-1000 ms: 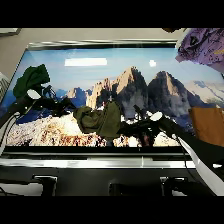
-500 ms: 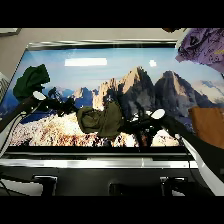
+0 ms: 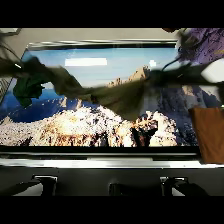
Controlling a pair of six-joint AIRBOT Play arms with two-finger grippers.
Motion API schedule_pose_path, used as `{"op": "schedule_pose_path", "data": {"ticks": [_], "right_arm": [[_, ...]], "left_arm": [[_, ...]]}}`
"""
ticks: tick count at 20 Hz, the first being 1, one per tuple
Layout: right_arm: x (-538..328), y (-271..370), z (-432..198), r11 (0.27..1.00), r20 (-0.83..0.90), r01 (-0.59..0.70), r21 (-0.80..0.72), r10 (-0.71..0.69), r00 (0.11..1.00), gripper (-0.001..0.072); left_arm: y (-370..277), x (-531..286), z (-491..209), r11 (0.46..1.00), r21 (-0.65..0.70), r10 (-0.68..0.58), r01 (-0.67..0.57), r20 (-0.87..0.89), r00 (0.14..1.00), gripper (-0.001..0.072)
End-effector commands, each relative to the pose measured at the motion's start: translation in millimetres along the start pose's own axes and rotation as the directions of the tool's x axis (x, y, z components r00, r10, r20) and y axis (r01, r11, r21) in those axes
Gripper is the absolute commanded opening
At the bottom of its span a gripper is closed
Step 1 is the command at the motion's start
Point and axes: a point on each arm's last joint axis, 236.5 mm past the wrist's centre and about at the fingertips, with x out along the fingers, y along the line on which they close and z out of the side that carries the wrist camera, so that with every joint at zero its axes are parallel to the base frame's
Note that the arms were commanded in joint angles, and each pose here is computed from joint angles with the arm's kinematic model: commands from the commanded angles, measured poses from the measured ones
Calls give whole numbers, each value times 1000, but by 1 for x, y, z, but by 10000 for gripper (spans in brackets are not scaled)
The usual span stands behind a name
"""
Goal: Fold the clothes and pants, and hang the long-sleeved shirts on hangers.
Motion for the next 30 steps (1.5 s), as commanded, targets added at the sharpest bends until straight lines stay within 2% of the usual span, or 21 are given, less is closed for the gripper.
{"op": "schedule_pose_path", "data": {"ticks": [1,3,6,9,11,13,15,17,19,21,25,30], "right_arm": [[-130,-5,66,964,285,235,-124,-193,939,26],[-191,2,74,940,405,313,-134,-236,883,26],[-259,17,66,924,528,361,-128,-245,813,26],[-285,26,59,934,571,344,-96,-232,787,26],[-273,22,59,945,542,320,-62,-237,806,26],[-231,6,56,948,429,317,-40,-270,862,26],[-159,-18,40,951,208,307,-29,-295,933,27],[-77,-32,11,970,-48,242,-7,-242,969,27],[4,-38,-23,987,-273,154,54,-134,953,27],[78,-60,-50,983,-404,143,117,-84,911,27],[198,-116,-76,954,-418,205,217,-99,903,27],[256,-133,-77,898,-334,208,387,-74,940,27]], "left_arm": [[-19,-137,77,981,140,84,-135,322,943,12],[-28,-204,85,973,150,96,-178,437,894,13],[-43,-269,73,976,138,75,-167,504,860,14],[-45,-295,52,981,113,84,-158,487,869,14],[-39,-285,40,986,74,105,-151,432,896,14],[-27,-255,25,988,23,136,-153,345,929,15],[-9,-203,0,987,-23,162,-161,205,965,15],[11,-137,-45,984,-63,166,-165,6,986,15],[39,-70,-107,973,-110,176,-203,-218,960,15],[73,-10,-167,953,-139,199,-269,-383,902,14],[127,82,-231,921,-162,234,-354,-496,836,15],[156,137,-232,908,-179,252,-378,-488,836,16]]}}
